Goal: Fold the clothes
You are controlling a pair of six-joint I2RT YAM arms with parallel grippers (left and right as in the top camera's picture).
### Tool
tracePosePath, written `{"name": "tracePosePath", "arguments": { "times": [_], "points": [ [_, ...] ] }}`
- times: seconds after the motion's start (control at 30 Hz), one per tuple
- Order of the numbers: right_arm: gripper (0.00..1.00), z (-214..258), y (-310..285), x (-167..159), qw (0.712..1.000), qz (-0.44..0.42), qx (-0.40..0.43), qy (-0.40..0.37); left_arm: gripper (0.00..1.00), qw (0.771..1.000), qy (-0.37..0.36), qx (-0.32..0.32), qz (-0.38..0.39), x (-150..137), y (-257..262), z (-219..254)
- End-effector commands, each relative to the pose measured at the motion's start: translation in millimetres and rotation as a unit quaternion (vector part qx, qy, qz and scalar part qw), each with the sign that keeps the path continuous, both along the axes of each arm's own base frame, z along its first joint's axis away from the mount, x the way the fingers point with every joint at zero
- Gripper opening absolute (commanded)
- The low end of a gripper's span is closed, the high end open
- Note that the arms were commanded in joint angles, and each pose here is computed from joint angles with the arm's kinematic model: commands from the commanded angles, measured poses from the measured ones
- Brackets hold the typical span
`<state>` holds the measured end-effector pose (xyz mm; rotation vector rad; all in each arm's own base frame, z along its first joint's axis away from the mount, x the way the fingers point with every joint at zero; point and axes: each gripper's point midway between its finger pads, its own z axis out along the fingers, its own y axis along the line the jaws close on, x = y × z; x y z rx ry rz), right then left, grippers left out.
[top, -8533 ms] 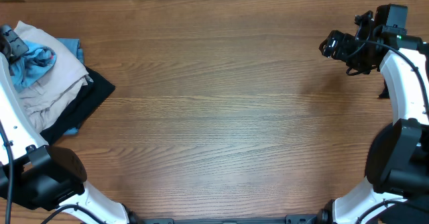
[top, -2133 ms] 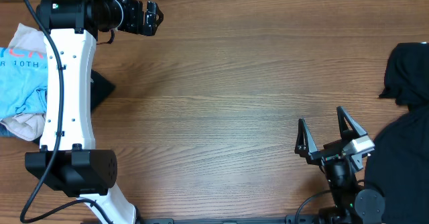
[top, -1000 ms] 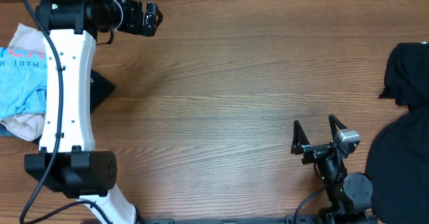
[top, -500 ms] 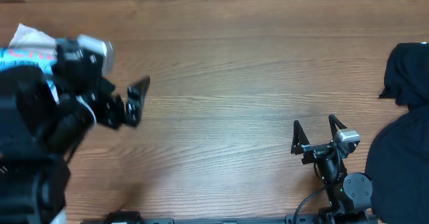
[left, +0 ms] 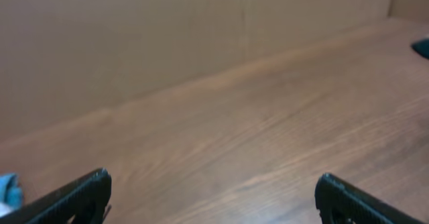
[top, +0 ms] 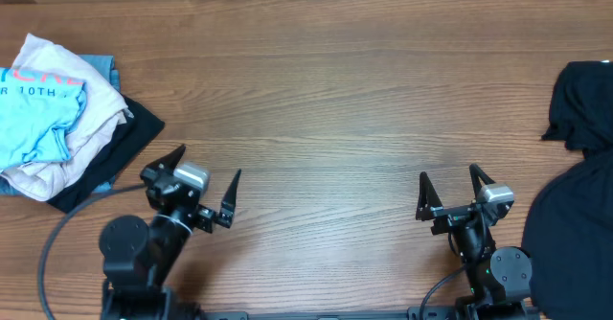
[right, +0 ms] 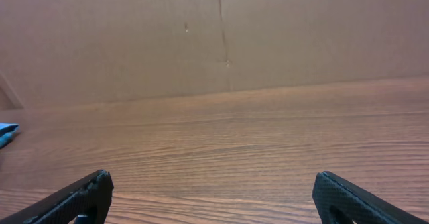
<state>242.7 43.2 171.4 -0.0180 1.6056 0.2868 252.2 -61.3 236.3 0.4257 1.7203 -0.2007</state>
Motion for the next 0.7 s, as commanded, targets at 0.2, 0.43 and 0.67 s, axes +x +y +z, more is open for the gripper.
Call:
{"name": "tracePosePath", "arguments": {
  "times": [0.2, 0.43, 0.67],
  "points": [
    [1.0, -1.3, -2.2, 0.4, 1.0, -0.006, 0.002, -0.002, 1.0, 0.993, -0.03, -0.092, 0.061, -0.9, 15.0, -61.7],
    [1.0, -1.4, -2.2, 0.4, 1.0, -0.006, 0.002, -0.002, 1.0, 0.97, -0.015, -0.15, 0.191, -3.7, 55.3, -86.4],
    [1.0, -1.3, -2.2, 0.4, 1.0, -0.006, 0.002, -0.002, 1.0, 0.962, -0.032, -0.159, 0.22, -6.2, 66.3, -80.1]
  ]
}}
